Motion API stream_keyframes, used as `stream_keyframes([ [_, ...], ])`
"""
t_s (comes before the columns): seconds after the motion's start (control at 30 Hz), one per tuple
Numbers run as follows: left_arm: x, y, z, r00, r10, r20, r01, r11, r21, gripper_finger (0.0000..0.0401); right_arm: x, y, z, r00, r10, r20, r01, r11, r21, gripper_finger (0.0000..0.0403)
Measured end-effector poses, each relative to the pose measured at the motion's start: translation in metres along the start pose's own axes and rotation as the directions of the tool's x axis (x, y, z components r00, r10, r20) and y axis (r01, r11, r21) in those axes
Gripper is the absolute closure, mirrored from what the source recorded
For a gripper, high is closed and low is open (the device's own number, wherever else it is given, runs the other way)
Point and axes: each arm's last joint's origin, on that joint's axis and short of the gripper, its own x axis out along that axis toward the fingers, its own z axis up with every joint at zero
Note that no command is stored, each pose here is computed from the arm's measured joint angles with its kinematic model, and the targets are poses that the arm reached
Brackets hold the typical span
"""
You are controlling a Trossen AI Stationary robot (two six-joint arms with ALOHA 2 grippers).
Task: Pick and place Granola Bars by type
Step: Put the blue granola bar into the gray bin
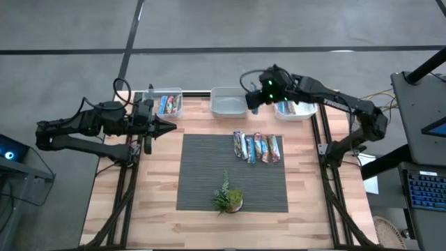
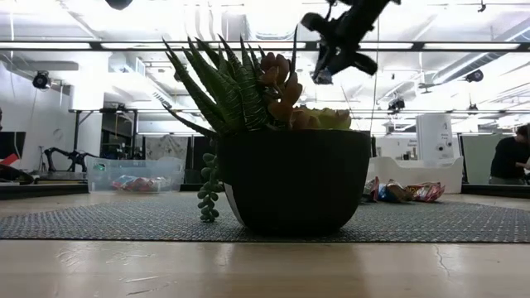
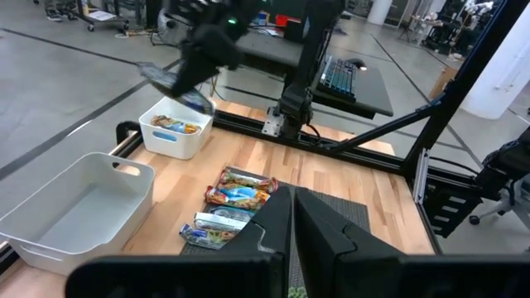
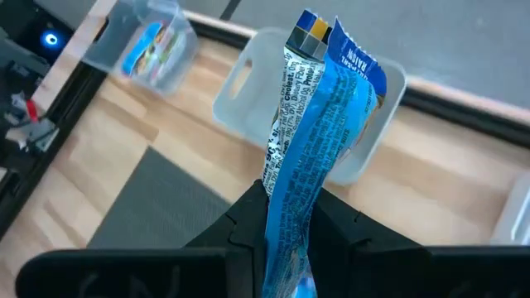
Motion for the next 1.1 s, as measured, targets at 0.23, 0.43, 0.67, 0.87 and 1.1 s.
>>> stream_keyframes([
  [0.23,0.000,0.000,0.000,1.000,0.000,0.000,0.000,1.000,-0.006,0.0401,0.032,-0.003,0.031,0.999,0.019,-0.045,-0.019,1.000,0.000,0.0344],
  [0.43,0.001,0.000,0.000,1.000,0.001,-0.003,-0.001,1.000,-0.006,0.0401,0.063,-0.003,0.046,0.998,-0.003,-0.069,0.003,1.000,0.000,0.0344],
  [0.67,0.006,0.000,-0.001,1.000,0.005,-0.019,-0.005,1.000,-0.007,0.0401,0.101,-0.004,0.054,0.994,-0.026,-0.111,0.027,1.000,0.012,0.0344],
  [0.87,0.011,-0.001,-0.002,0.999,0.009,-0.037,-0.010,1.000,-0.017,0.0401,0.130,-0.011,0.056,0.985,-0.032,-0.169,0.039,0.999,0.037,0.0344],
  [1.1,0.016,-0.001,-0.003,0.999,0.013,-0.053,-0.014,1.000,-0.016,0.0401,0.152,-0.020,0.055,0.975,-0.031,-0.218,0.049,0.996,0.076,0.0344],
])
